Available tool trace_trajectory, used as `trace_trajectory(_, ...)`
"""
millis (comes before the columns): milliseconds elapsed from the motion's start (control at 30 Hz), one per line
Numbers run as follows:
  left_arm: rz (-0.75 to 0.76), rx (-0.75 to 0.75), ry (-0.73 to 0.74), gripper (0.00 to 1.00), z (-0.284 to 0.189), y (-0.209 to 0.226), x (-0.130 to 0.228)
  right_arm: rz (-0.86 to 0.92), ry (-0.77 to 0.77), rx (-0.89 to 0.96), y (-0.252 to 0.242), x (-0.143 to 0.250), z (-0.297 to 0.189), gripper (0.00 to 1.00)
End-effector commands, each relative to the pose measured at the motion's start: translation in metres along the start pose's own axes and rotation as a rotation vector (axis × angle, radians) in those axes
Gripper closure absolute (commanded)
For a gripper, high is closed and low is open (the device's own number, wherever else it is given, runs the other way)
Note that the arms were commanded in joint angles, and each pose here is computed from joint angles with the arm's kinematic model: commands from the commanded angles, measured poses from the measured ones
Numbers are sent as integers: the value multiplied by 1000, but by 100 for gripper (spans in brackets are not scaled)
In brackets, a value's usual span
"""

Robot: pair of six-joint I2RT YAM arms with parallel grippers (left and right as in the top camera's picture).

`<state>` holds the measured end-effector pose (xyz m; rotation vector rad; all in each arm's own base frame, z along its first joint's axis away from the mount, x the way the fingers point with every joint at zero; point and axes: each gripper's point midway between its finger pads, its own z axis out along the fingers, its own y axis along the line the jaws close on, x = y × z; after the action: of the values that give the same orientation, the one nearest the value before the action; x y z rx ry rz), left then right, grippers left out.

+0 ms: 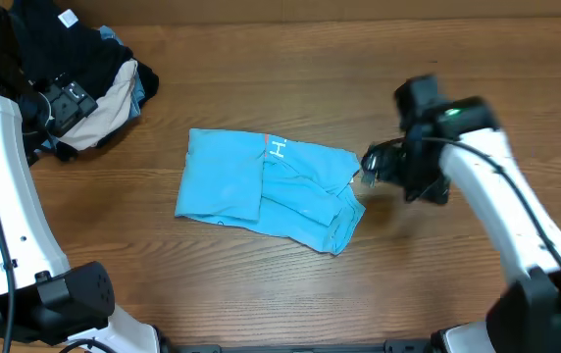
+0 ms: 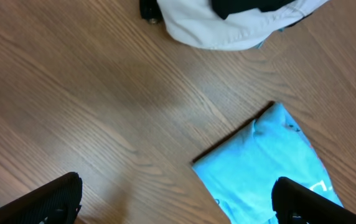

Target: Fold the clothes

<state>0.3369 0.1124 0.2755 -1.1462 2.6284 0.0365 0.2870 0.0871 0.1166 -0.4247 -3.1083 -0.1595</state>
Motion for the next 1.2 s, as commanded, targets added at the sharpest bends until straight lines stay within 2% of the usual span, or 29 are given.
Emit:
trace_trajectory(0, 15, -10, 6, 0, 1, 1, 2, 26, 82, -112, 4, 20, 39, 0)
trace_trajectory(67, 15, -10, 6, 0, 1, 1, 2, 36, 106, -130, 1, 28, 56, 0)
trace_trajectory(233, 15, -10, 6, 0, 1, 1, 2, -20, 105, -319, 26, 34, 82, 0)
trace_trajectory(367, 15, -10, 6, 0, 1, 1, 2, -22, 146, -402, 34, 47, 90, 0)
trace_trajectory(667, 14, -8, 3, 0, 1, 1, 1, -18, 129, -588, 57, 50, 99, 0)
trace_trajectory(900, 15, -7, 2, 0, 1, 0, 0, 44, 102, -620, 67, 37, 100, 0)
trace_trajectory(1100, 15, -6, -1, 0, 1, 0, 0, 93, 186, -658, 78, 40, 123, 0)
trace_trajectory(1167, 14, -4, -5, 0, 1, 0, -1, 122, 205, -654, 78, 40, 127, 3)
